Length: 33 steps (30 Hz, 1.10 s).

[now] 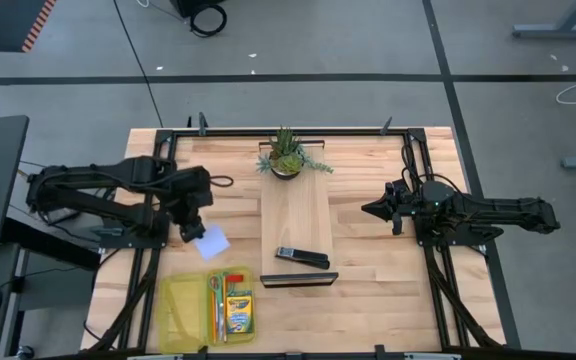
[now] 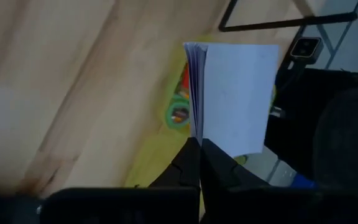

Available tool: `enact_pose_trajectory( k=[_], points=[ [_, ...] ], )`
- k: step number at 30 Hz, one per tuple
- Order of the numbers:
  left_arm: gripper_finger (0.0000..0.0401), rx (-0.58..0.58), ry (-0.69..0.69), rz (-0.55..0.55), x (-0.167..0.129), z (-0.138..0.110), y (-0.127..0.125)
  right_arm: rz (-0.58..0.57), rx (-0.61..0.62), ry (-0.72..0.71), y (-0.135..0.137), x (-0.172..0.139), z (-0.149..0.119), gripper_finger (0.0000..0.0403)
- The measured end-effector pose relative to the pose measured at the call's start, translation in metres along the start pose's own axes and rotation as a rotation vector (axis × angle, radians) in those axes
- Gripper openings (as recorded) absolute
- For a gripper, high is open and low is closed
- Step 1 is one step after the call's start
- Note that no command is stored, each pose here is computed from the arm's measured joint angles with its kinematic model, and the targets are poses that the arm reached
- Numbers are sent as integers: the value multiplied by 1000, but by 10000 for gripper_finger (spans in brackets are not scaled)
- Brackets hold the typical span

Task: Pack school essentials
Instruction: Put the blue sticky note into the yellow supply box

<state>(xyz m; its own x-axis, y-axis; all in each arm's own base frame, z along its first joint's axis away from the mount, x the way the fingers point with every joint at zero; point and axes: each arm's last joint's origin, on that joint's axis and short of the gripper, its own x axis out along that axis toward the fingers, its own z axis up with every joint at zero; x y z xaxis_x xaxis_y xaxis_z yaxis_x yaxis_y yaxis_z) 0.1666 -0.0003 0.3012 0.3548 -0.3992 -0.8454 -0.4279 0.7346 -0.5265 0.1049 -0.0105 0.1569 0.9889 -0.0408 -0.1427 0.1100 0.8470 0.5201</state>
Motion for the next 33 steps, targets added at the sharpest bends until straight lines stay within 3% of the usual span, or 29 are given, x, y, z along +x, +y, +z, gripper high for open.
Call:
enact_pose_trajectory(
  k=[14, 33],
  points=[
    [0, -5, 62, -28, 40, 4, -38, -3, 0, 7, 0, 1, 0, 6],
    [0, 65, 162, -37, 97, -10, -80, -12, 2, 21, -1, 2, -2, 6]
  ],
)
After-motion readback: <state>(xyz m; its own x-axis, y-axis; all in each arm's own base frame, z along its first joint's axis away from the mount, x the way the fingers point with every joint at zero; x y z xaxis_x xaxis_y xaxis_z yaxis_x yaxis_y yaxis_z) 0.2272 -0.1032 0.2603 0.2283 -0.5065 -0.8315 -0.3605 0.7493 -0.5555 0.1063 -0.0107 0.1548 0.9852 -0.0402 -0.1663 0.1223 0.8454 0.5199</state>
